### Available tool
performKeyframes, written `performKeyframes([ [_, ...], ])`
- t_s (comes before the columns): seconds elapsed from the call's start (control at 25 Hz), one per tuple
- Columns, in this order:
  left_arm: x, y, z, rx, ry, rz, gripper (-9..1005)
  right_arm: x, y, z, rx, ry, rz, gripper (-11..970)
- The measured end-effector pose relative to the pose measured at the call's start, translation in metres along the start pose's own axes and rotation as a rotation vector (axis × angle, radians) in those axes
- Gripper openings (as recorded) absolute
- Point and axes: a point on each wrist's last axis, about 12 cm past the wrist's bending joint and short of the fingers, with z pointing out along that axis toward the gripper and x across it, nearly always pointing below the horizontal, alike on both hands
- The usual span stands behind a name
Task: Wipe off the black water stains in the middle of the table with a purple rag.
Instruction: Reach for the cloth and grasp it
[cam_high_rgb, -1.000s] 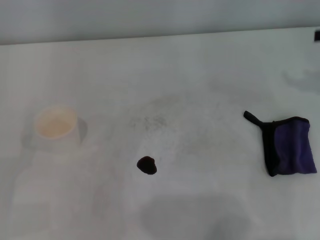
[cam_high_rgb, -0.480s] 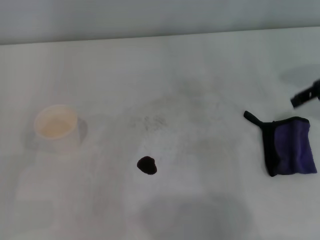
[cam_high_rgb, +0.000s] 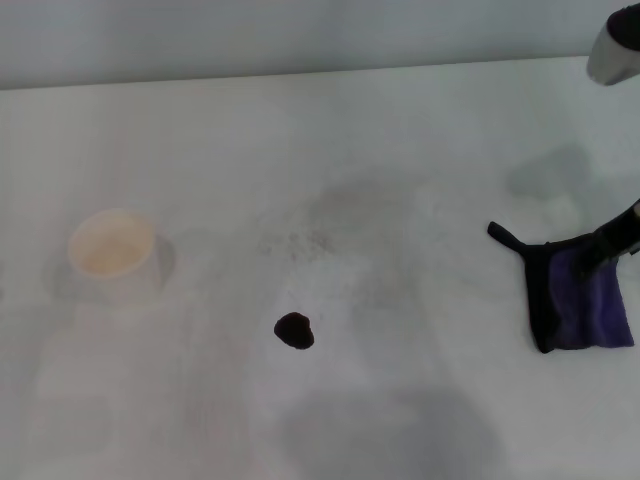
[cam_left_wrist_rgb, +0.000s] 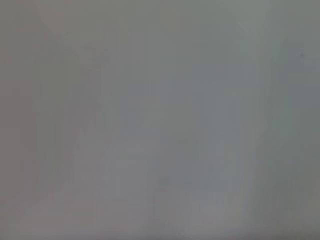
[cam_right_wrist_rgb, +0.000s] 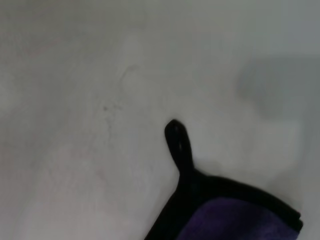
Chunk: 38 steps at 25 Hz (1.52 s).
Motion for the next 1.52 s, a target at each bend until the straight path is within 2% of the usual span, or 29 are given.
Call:
performKeyframes([
  [0.2,0.000,-0.001,0.001,0.005,-0.001,0.002,863,0.000,0.005,0.008,0.009,0.004,-0.014,825],
  [0.52,-0.002,-0.001,0.001,0.013,-0.015,0.003,863,0.001,0.004,0.027,0.011,0.039,-0.017,825],
  [0.84,-0.005,-0.002,0.006,0.021,-0.026,0.006,863,-0.006,0.006,0.031,0.033,0.039,-0.037,825],
  [1.16,-0.007,-0.001,0.007,0.020,-0.042,0.006,863,-0.008,0.015,0.044,0.112,0.092,-0.072,651],
  [1.52,-0.008,0.000,0.007,0.018,-0.044,0.007,863,-0.011,0.018,0.047,0.126,0.102,-0.094,633],
])
